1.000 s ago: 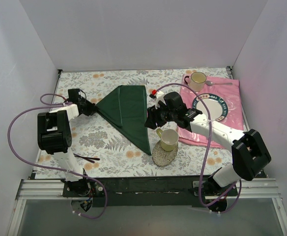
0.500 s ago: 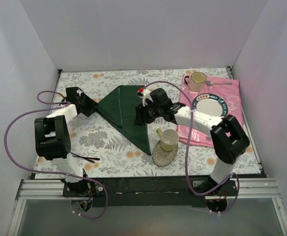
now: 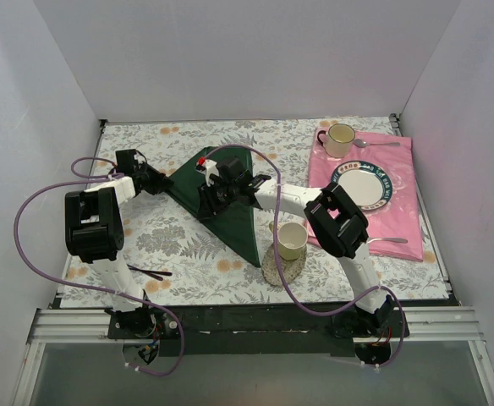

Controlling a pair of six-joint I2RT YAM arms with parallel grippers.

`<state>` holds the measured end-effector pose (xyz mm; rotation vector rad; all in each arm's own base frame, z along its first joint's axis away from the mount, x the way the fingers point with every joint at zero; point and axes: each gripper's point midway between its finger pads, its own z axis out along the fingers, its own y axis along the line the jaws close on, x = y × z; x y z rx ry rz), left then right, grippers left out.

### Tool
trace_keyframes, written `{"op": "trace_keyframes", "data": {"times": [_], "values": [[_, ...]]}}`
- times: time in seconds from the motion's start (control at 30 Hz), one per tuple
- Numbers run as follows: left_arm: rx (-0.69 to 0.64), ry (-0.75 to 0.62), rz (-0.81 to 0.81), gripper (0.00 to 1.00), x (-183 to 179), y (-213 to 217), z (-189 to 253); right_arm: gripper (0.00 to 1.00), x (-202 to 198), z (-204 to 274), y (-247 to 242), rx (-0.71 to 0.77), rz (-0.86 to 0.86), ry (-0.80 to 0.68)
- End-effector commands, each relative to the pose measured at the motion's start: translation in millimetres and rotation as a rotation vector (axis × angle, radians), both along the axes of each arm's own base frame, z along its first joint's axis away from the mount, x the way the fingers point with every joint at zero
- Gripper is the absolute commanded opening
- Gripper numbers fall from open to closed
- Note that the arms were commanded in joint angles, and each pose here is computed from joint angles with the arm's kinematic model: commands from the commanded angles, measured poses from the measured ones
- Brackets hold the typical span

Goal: Fold the napkin, place the utensils inside, and roll it up
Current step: Fold the napkin

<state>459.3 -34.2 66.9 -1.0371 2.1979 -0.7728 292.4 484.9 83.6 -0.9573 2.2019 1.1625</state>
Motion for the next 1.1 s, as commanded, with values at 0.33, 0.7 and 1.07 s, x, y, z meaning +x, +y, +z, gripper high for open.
{"op": "trace_keyframes", "data": {"times": [0.33, 0.7, 1.07], "values": [[0.075, 0.064, 0.001, 0.09, 6, 18, -21, 0.38, 13, -26, 10, -0.009, -0.005, -0.003], [0.127, 0.050, -0.031, 0.13, 11, 23, -13, 0.37, 16, 2, 13, 0.006, 0.005, -0.033], [0.108, -0.130, -0.093, 0.45, 7, 4, 77, 0.41, 14, 88, -43, 0.005, -0.079, -0.134]]}}
